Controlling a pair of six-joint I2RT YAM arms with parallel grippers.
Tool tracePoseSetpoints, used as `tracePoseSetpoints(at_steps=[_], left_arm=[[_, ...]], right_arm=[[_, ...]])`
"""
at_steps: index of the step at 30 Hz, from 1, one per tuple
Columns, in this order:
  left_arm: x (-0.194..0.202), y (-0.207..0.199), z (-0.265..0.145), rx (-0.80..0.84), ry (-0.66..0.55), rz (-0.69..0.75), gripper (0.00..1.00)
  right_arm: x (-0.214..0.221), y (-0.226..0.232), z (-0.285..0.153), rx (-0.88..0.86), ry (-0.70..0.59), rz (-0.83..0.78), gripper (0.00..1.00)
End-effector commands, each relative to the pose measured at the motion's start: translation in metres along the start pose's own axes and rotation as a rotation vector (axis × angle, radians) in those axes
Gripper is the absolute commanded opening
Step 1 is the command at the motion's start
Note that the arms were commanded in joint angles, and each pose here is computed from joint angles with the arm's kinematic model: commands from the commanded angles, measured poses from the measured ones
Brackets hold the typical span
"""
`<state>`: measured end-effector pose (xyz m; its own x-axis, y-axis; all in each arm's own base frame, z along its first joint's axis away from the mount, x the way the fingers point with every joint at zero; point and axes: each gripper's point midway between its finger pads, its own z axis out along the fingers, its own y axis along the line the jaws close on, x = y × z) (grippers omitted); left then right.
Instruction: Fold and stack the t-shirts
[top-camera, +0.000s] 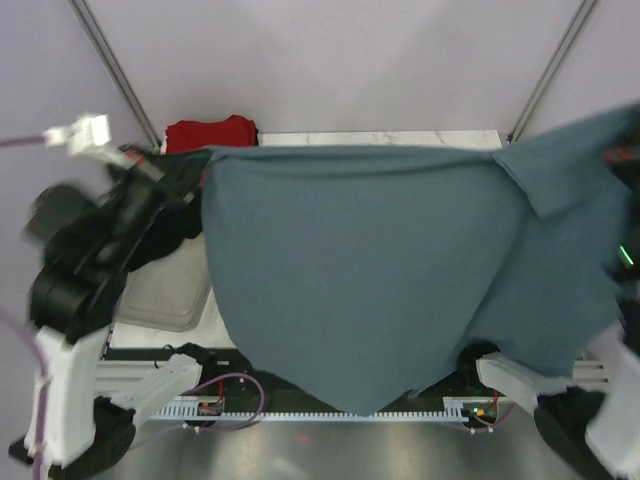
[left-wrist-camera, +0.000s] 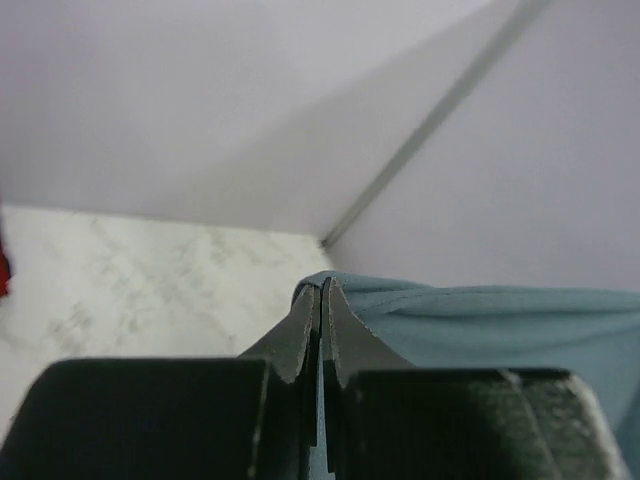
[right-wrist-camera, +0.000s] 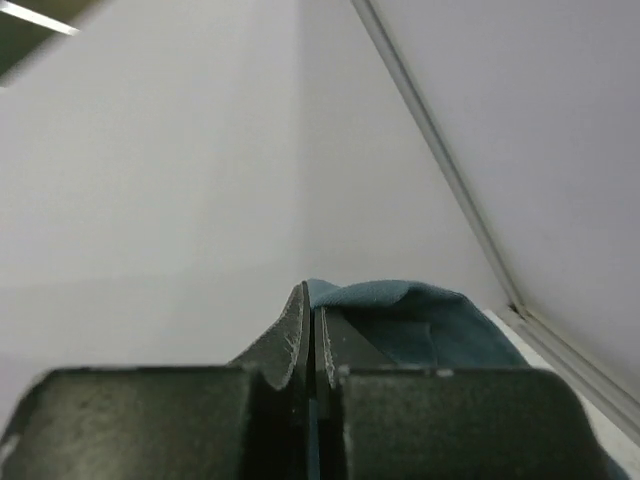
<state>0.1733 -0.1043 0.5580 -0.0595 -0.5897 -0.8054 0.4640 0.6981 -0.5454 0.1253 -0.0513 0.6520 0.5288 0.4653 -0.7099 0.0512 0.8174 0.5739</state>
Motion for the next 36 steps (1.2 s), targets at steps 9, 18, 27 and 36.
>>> tracePoseSetpoints(at_steps=[9,18,27,36], left_arm=[[0.261,0.302,0.207,-0.518,0.786,-0.16,0.61],[0.286,0.293,0.15,-0.568,0.842,-0.097,0.82],[0.346,0.291,0.072,-0.61,0.882,-0.162,0.78],[0.364,0.306,0.036,-0.677,0.903,-0.143,0.78]], right_arm=[[0.429,-0.118,0.2,0.596,0.686,-0.51,0.98],[0.46,-0.175,0.116,0.463,0.833,-0.362,0.98],[0.489,-0.216,0.013,0.471,1.034,-0.347,0.98],[0.529,-0.238,-0.108,0.475,1.327,-0.163,0.98]])
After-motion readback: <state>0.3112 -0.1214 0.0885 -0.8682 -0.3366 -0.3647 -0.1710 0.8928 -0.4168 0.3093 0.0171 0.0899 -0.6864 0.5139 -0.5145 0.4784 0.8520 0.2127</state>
